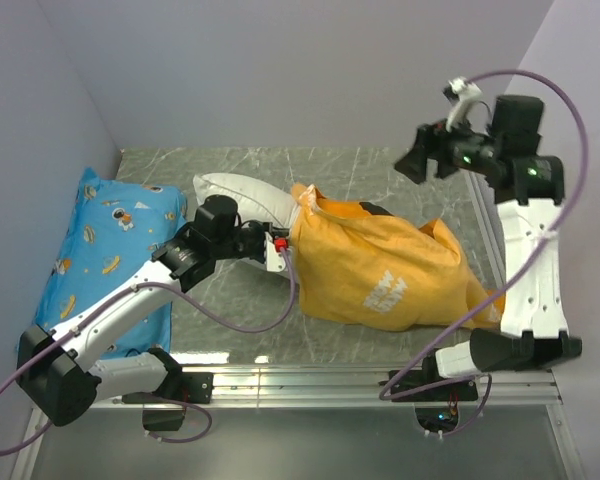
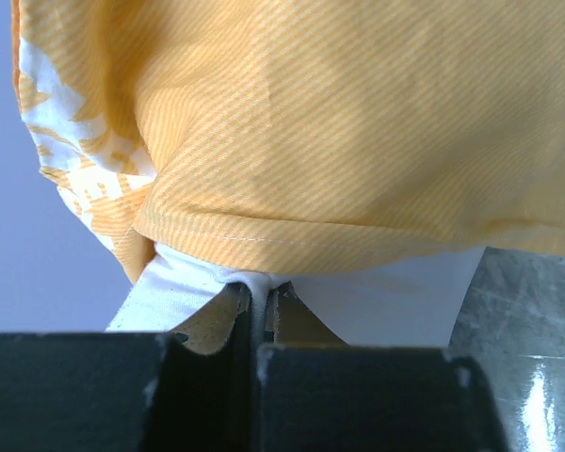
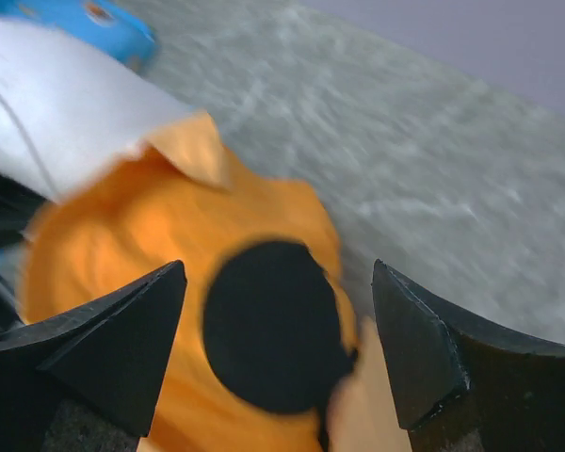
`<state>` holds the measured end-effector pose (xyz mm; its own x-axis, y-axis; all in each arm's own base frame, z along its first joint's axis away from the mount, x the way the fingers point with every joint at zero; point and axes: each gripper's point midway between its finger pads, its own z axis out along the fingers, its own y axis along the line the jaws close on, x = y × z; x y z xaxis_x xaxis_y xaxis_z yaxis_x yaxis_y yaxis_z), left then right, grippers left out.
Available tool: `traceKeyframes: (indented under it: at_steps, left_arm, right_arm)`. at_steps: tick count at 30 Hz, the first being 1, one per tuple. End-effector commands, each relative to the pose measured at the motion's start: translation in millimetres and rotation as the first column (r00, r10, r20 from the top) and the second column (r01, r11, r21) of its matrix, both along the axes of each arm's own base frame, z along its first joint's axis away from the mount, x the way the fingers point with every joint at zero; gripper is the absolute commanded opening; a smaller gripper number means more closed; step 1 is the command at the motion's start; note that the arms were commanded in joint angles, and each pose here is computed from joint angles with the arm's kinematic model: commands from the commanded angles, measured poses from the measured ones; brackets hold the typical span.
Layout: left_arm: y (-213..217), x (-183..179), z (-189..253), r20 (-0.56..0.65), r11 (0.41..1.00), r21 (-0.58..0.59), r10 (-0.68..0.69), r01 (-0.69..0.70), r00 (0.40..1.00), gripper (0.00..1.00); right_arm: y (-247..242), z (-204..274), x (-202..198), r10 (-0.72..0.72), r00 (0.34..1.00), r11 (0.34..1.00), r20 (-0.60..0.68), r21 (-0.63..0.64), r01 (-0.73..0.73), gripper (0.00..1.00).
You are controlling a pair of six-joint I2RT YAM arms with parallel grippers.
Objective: Put the pillow into the pillowcase
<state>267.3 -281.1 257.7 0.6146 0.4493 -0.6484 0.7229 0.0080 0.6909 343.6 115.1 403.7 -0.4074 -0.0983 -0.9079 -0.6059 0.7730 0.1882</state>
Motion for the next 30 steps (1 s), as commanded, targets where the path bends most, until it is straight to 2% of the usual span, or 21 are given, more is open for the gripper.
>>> traceKeyframes:
  at_steps: [1, 2, 4, 7, 9, 11, 12, 13, 14, 15, 16, 17, 18, 21, 22, 23, 26, 27, 28, 30]
  left_arm:
    - [1.8, 2.5, 15.0, 0.002, 0.998, -0.064, 0.031, -0.031, 1.000, 0.00]
    - [2.2, 6.3, 13.5, -0.026, 0.996, -0.067, 0.058, -0.060, 0.998, 0.00]
    - [8.1, 25.0, 10.8, -0.097, 0.980, -0.063, 0.182, -0.188, 0.978, 0.00]
    - [22.1, 50.0, 12.4, -0.142, 0.924, -0.083, 0.360, -0.373, 0.922, 0.00]
    - [29.1, 54.5, 15.5, -0.150, 0.906, -0.088, 0.400, -0.415, 0.904, 0.00]
    - [33.0, 47.1, 16.9, -0.144, 0.913, -0.083, 0.386, -0.399, 0.911, 0.00]
    - [34.8, 44.0, 17.0, -0.124, 0.919, -0.078, 0.376, -0.387, 0.918, 0.00]
    - [38.5, 39.7, 13.9, -0.125, 0.917, -0.079, 0.379, -0.390, 0.917, 0.00]
    - [41.7, 40.3, 10.8, -0.131, 0.910, -0.072, 0.397, -0.409, 0.908, 0.00]
    - [41.7, 38.6, 8.1, -0.159, 0.904, -0.064, 0.409, -0.423, 0.899, 0.00]
    - [42.7, 39.4, 1.7, -0.190, 0.897, -0.044, 0.424, -0.439, 0.885, 0.00]
    - [45.5, 37.1, -6.0, -0.220, 0.889, -0.017, 0.443, -0.457, 0.869, 0.00]
    - [45.6, 34.3, -12.5, -0.256, 0.879, -0.013, 0.458, -0.477, 0.851, 0.00]
    - [42.8, 11.6, -37.4, -0.267, 0.870, 0.035, 0.482, -0.492, 0.834, 0.00]
    - [41.7, 3.8, -46.5, -0.271, 0.873, 0.053, 0.481, -0.486, 0.834, 0.00]
    - [34.4, -12.9, -58.2, -0.276, 0.890, 0.085, 0.453, -0.447, 0.848, 0.00]
    - [41.0, -31.9, -101.2, -0.263, 0.877, 0.185, 0.478, -0.443, 0.838, 0.00]
    - [46.4, -31.4, -121.2, -0.251, 0.856, 0.236, 0.511, -0.460, 0.822, 0.00]
    - [47.7, -29.2, -128.2, -0.244, 0.846, 0.248, 0.527, -0.473, 0.814, 0.00]
    - [46.2, -12.3, -136.5, -0.198, 0.817, 0.248, 0.569, -0.521, 0.798, 0.00]
  right_arm:
    - [-45.0, -51.5, -46.9, 0.010, 0.994, 0.977, -0.111, -0.209, -0.033, 0.87]
    - [-61.7, -55.5, -49.0, -0.029, 0.990, 0.978, -0.134, -0.207, 0.001, 0.87]
    - [-65.0, -60.0, -62.0, -0.007, 0.981, 0.982, -0.193, -0.188, -0.030, 0.87]
    - [-49.9, -64.4, -84.4, 0.097, 0.969, 0.985, -0.227, -0.119, -0.126, 0.88]
    - [-39.0, -71.2, -95.1, 0.145, 0.960, 0.979, -0.238, -0.103, -0.173, 0.91]
    - [-34.4, -96.6, -109.3, 0.184, 0.942, 0.965, -0.280, -0.133, -0.228, 0.93]
    - [-31.6, -111.9, -115.4, 0.197, 0.927, 0.951, -0.320, -0.167, -0.260, 0.93]
    - [-27.8, -135.5, -125.0, 0.207, 0.893, 0.947, -0.400, -0.146, -0.285, 0.92]
    - [-25.6, -147.3, -130.6, 0.209, 0.870, 0.947, -0.446, -0.131, -0.294, 0.89]
    - [-18.8, -154.8, -137.1, 0.234, 0.847, 0.946, -0.477, -0.088, -0.312, 0.76]
    - [-14.2, -170.5, -146.4, 0.256, 0.809, 0.943, -0.529, -0.047, -0.329, 0.69]
    - [-11.5, -175.0, -147.1, 0.273, 0.802, 0.938, -0.531, -0.039, -0.346, 0.60]
    - [-9.7, -177.5, -141.4, 0.267, 0.811, 0.942, -0.521, -0.035, -0.333, 0.38]
    - [5.9, -184.0, -103.3, 0.163, 0.865, 0.975, -0.474, -0.056, -0.215, 0.00]
    - [10.5, -181.2, -77.8, 0.135, 0.914, 0.975, -0.382, -0.112, -0.190, 0.00]
    - [14.5, -179.9, -68.4, 0.122, 0.928, 0.976, -0.351, -0.126, -0.176, 0.00]
    - [38.0, -177.2, -37.8, 0.117, 0.956, 0.975, -0.268, -0.154, -0.162, 0.00]
    - [47.7, -178.5, -25.9, 0.118, 0.959, 0.974, -0.258, -0.159, -0.163, 0.00]
    - [58.3, -169.0, -8.3, 0.127, 0.974, 0.975, -0.185, -0.157, -0.157, 0.00]
    - [80.2, -160.8, 20.4, 0.129, 0.983, 0.975, -0.133, -0.165, -0.150, 0.00]
